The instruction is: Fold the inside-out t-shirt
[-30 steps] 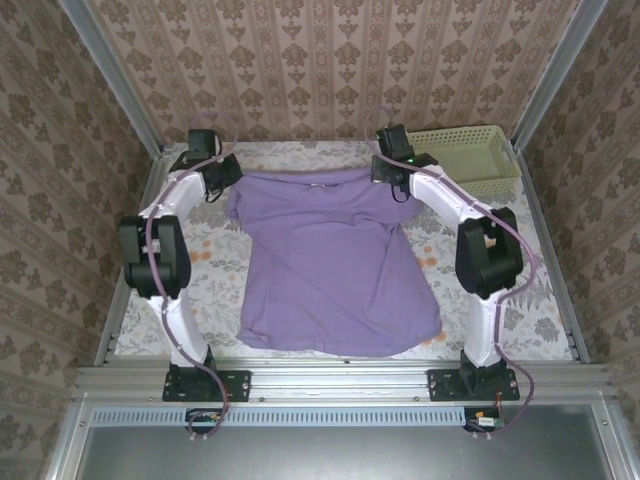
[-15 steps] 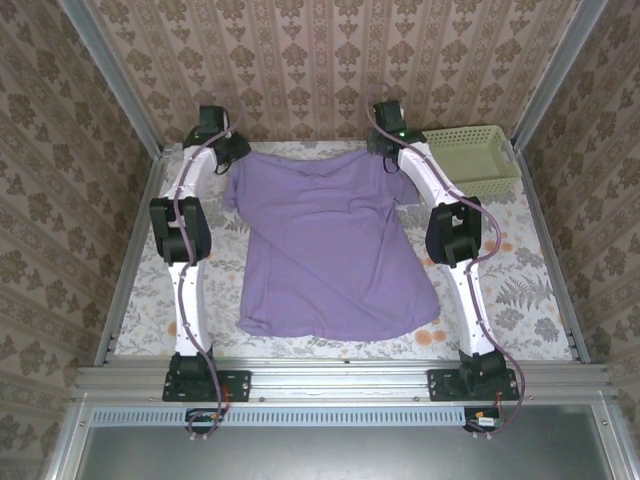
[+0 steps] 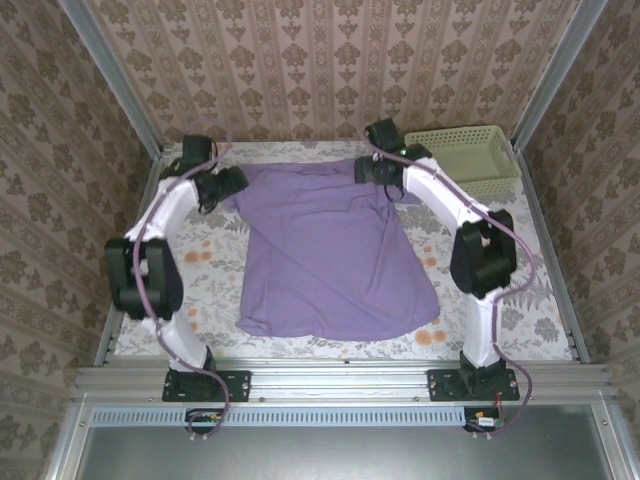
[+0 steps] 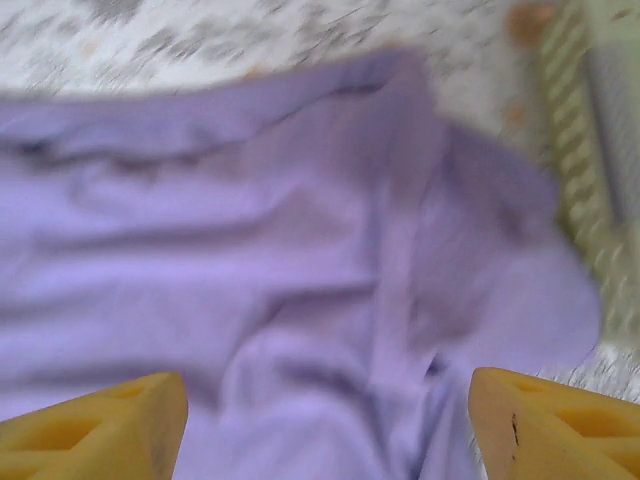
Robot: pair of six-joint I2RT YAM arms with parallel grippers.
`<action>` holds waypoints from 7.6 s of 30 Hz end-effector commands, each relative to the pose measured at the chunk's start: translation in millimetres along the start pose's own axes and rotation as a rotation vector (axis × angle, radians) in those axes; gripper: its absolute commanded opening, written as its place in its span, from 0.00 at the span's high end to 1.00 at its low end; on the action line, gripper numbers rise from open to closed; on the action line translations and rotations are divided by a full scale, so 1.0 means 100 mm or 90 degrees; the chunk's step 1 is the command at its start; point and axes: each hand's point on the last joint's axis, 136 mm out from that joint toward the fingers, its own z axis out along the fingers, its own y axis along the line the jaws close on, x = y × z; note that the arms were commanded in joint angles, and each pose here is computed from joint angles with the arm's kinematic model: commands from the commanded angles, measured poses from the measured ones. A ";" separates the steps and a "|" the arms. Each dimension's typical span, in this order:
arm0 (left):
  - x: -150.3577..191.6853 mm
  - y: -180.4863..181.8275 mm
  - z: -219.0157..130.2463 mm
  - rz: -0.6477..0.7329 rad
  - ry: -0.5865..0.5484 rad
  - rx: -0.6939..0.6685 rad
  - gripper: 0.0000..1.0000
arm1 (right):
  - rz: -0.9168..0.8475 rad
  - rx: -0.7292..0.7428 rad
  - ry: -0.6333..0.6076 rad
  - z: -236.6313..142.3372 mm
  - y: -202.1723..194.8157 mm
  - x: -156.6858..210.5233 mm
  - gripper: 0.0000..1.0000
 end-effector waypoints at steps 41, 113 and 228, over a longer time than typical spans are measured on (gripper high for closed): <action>4.12 -0.77 -0.74 0.592 0.224 0.040 0.32 | 0.105 0.025 0.028 -1.25 -0.58 2.68 0.14; 3.45 -1.13 -0.83 0.651 0.117 0.100 1.00 | 0.179 -0.119 -0.003 -1.33 -0.35 2.57 0.10; 1.02 -2.30 -3.75 0.409 -0.231 0.442 1.00 | -0.057 0.090 -0.047 0.70 0.81 1.03 0.07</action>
